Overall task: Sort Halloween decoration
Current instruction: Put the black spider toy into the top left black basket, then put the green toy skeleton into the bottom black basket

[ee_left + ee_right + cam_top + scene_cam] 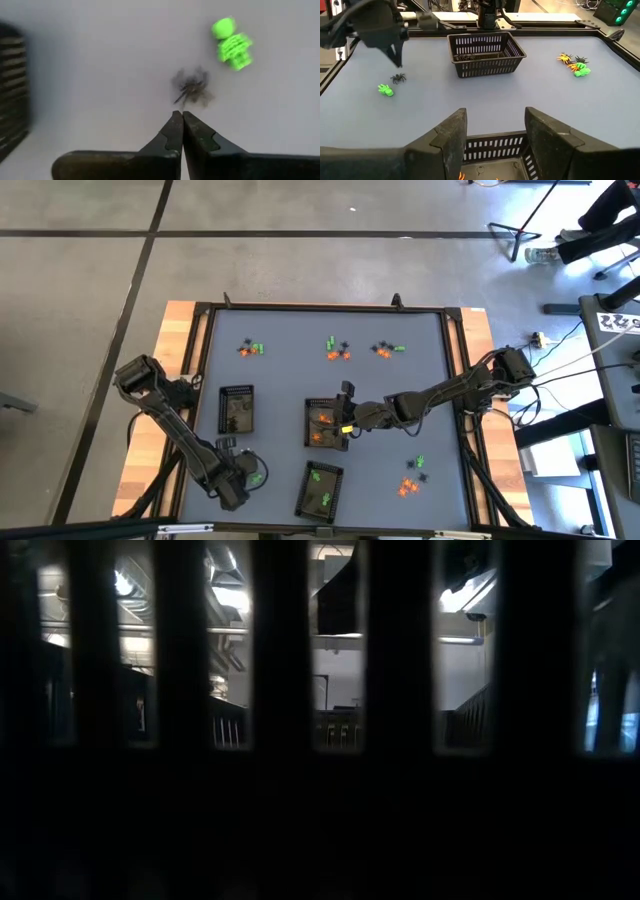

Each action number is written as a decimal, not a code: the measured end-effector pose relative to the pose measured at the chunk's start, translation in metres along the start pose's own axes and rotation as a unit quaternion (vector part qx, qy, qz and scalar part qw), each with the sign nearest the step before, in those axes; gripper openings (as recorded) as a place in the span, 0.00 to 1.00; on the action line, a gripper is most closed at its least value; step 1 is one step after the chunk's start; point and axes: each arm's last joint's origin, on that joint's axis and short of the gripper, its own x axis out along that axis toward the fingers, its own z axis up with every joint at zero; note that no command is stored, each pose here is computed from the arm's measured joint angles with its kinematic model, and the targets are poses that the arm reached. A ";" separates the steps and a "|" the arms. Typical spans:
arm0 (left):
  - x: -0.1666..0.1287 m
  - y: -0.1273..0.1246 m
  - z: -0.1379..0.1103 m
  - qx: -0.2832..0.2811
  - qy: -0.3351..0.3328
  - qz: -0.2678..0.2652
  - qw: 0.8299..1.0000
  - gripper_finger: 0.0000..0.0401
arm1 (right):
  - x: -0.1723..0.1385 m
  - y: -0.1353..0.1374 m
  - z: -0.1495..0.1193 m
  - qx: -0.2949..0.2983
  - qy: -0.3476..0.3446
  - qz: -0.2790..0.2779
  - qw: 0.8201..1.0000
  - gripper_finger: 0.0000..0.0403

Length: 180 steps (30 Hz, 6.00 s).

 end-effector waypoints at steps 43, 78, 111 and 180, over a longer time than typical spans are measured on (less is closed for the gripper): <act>0.028 -0.016 0.005 0.020 -0.001 0.025 0.999 0.30 | 0.000 0.000 0.000 0.006 0.000 0.000 1.000 0.49; -0.039 0.034 -0.006 -0.019 -0.009 0.104 0.994 0.00 | 0.000 0.000 0.000 0.013 -0.001 0.000 1.000 0.49; -0.066 0.089 0.020 -0.021 -0.047 0.247 0.968 0.33 | 0.000 0.000 0.000 0.013 0.001 0.000 1.000 0.49; -0.037 -0.005 0.065 0.072 -0.262 -0.047 0.961 0.03 | -0.011 -0.003 0.006 -0.019 0.014 0.006 1.000 0.49</act>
